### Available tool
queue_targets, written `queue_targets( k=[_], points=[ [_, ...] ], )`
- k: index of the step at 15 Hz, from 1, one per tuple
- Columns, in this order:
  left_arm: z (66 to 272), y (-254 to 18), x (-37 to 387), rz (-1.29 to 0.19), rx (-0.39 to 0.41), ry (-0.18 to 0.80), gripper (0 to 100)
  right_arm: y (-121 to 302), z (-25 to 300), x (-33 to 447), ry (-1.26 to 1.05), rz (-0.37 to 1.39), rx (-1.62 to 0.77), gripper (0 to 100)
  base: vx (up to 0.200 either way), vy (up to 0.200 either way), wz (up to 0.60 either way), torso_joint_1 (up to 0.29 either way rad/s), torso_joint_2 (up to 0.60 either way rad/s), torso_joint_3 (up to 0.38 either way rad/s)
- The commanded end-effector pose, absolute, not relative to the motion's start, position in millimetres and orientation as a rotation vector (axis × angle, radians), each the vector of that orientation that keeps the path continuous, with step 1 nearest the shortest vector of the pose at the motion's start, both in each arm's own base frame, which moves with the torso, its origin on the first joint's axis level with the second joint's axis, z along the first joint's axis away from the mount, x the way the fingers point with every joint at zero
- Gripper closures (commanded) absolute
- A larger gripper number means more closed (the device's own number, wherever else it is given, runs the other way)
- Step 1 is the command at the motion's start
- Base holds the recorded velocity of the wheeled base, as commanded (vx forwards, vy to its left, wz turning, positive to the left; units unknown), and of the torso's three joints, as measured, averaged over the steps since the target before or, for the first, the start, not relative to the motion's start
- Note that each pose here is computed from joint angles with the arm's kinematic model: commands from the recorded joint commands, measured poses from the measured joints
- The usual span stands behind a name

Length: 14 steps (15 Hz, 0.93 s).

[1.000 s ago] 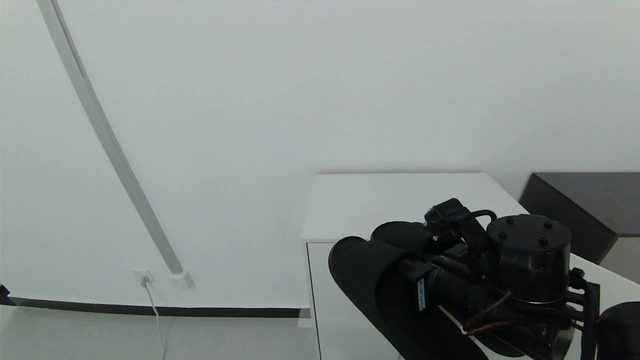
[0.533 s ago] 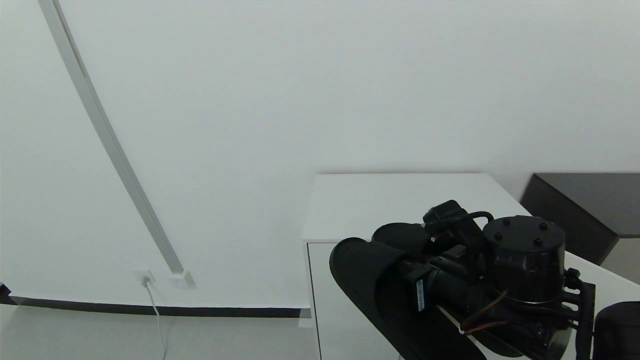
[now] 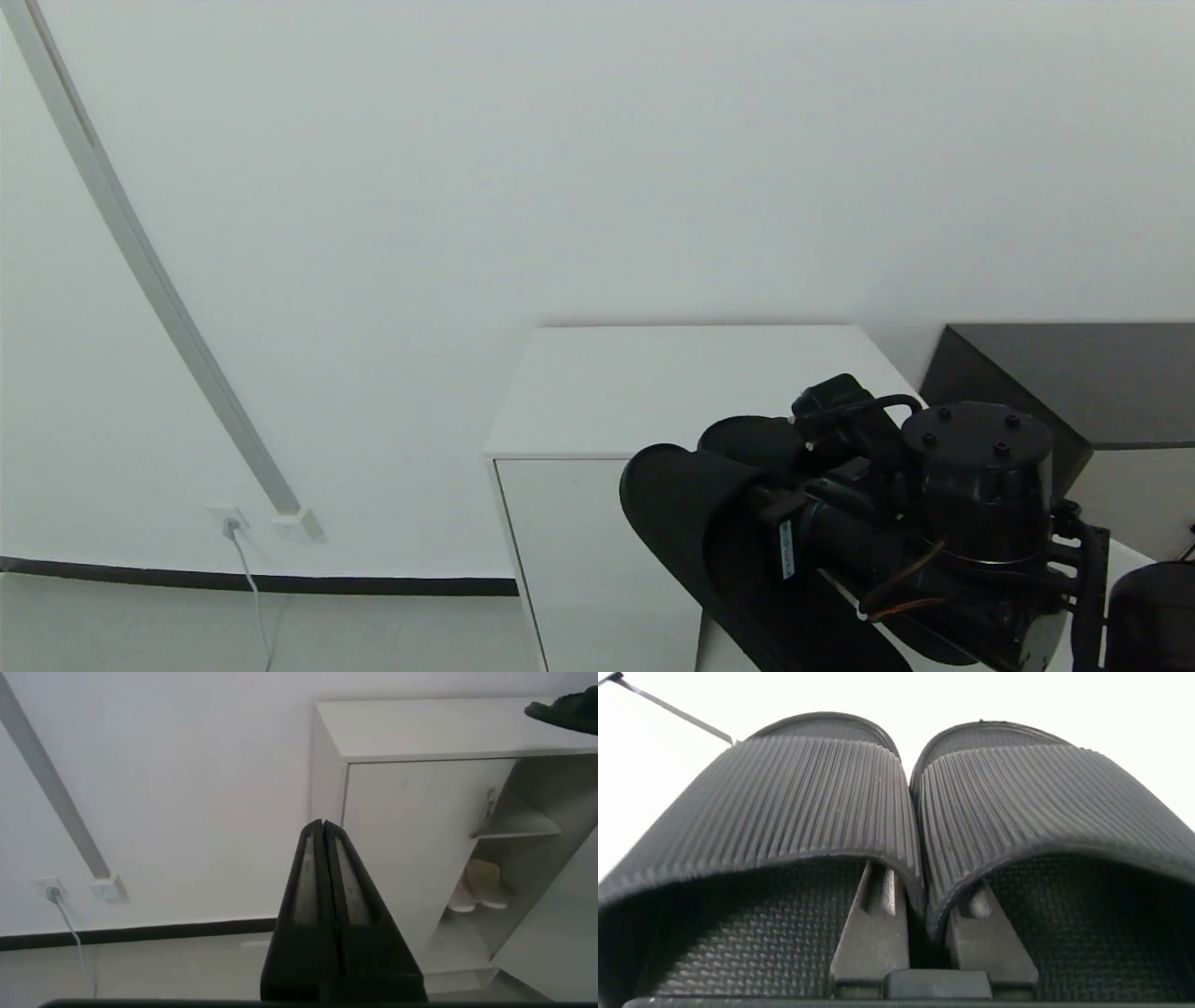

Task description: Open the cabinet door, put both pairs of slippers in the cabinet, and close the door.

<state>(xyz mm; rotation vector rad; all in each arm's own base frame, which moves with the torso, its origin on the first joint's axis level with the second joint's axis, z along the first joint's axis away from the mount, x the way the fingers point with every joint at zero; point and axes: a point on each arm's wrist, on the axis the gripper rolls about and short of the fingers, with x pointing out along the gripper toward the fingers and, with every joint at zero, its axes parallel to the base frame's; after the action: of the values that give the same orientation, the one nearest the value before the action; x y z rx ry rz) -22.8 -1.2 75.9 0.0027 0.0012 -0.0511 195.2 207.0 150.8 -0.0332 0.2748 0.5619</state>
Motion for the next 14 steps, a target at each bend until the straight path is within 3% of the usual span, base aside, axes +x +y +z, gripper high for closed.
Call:
queue_targets(
  k=[1, 12, 14],
  points=[
    [75.8, -1.2, -22.8, -0.051, 0.003, 0.001, 100, 207.4, 149.7, 195.5, 0.278, 0.562, -0.035, 100, 0.000, -0.200, 0.00, 0.002, 0.00, 0.002],
    [75.8, -1.2, -22.8, -0.049, 0.003, 0.001, 100, 206.2, 148.9, 195.7, 0.279, 0.558, -0.027, 100, 0.000, -0.200, 0.00, 0.004, 0.00, 0.003],
    [75.8, -1.2, -22.8, -0.049, 0.001, 0.001, 100, 206.2, 149.5, 196.2, 0.276, 0.558, -0.025, 100, 0.000, 0.000, 0.00, 0.000, 0.00, 0.000]
  ],
)
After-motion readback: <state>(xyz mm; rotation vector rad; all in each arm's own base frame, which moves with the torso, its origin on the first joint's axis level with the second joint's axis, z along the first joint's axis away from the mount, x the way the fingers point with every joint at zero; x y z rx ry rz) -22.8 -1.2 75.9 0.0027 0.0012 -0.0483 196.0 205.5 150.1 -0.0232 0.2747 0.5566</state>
